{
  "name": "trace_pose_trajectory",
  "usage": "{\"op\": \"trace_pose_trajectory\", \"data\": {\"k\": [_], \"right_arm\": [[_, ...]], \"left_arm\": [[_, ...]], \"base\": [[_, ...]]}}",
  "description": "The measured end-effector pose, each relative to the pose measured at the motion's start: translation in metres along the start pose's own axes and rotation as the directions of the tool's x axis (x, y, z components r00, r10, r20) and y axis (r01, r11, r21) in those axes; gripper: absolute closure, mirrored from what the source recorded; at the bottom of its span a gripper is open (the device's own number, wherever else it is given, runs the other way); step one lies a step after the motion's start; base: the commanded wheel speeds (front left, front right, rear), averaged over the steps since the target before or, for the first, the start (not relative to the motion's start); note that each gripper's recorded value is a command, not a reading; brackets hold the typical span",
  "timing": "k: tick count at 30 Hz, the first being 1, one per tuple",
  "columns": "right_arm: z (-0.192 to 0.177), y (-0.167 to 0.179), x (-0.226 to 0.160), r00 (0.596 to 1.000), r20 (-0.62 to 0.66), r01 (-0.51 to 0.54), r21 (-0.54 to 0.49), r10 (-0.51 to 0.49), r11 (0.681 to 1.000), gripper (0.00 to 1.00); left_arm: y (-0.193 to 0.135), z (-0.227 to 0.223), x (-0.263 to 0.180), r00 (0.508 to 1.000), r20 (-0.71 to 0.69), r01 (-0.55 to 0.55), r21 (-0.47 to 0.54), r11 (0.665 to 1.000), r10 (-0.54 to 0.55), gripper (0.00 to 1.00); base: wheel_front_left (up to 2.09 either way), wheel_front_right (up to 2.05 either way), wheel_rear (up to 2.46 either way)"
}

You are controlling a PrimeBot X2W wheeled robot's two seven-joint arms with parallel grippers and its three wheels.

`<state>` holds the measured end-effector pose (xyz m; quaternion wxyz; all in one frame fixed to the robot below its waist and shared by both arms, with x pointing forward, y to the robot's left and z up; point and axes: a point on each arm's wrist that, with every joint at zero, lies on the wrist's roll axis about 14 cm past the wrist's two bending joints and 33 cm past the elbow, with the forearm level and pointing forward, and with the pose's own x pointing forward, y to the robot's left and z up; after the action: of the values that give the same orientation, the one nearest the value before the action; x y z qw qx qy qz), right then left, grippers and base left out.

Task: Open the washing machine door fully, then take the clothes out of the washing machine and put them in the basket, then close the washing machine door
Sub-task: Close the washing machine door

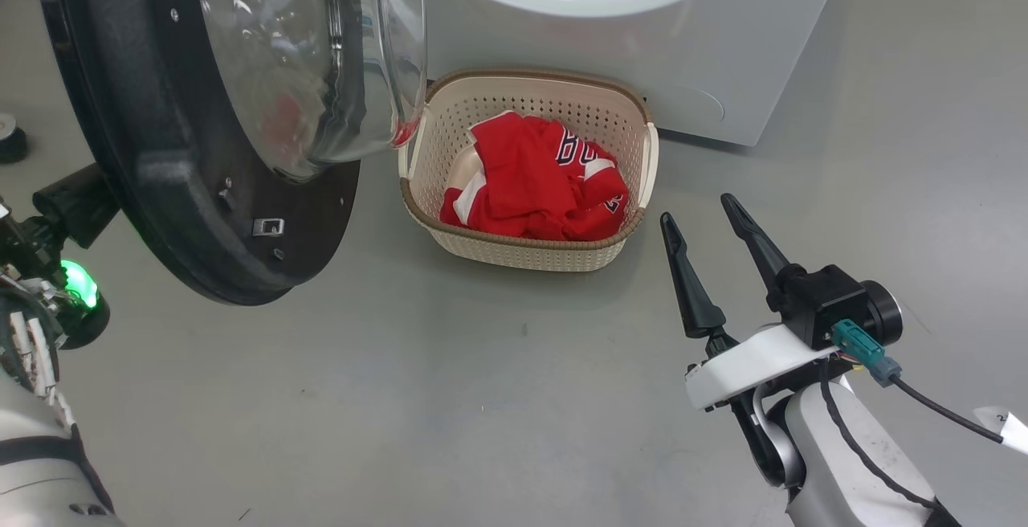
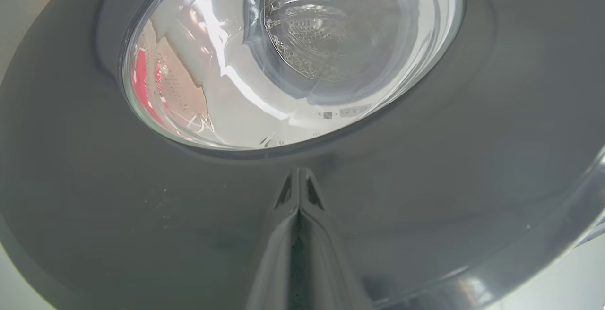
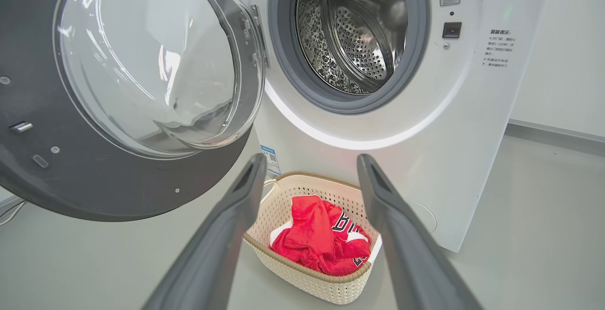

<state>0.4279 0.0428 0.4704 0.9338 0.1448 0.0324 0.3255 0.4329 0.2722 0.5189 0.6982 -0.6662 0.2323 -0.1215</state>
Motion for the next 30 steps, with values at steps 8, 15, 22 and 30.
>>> {"op": "trace_pose_trajectory", "data": {"k": [8,15,22,30], "right_arm": [[0.000,0.001,-0.003,1.000,-0.003,0.006,0.001,-0.006,1.000,0.00],[0.001,0.006,-0.005,1.000,-0.002,0.000,0.006,0.000,1.000,0.00],[0.005,0.007,-0.005,1.000,0.008,0.002,0.007,-0.002,1.000,0.00],[0.007,0.012,-0.007,1.000,0.011,-0.008,0.003,0.008,1.000,0.00]], "left_arm": [[-0.015,0.020,-0.019,0.991,0.137,-0.022,0.119,0.993,0.006,1.00],[-0.023,0.036,-0.048,0.955,0.286,-0.176,0.313,0.933,0.084,1.00],[-0.038,0.034,-0.064,0.902,0.418,-0.341,0.531,0.776,0.110,1.00],[-0.025,0.033,-0.097,0.799,0.595,-0.506,0.588,0.631,0.087,1.00]], "base": [[0.00,0.00,0.00],[0.00,0.00,0.00],[0.00,0.00,0.00],[0.00,0.00,0.00]]}}
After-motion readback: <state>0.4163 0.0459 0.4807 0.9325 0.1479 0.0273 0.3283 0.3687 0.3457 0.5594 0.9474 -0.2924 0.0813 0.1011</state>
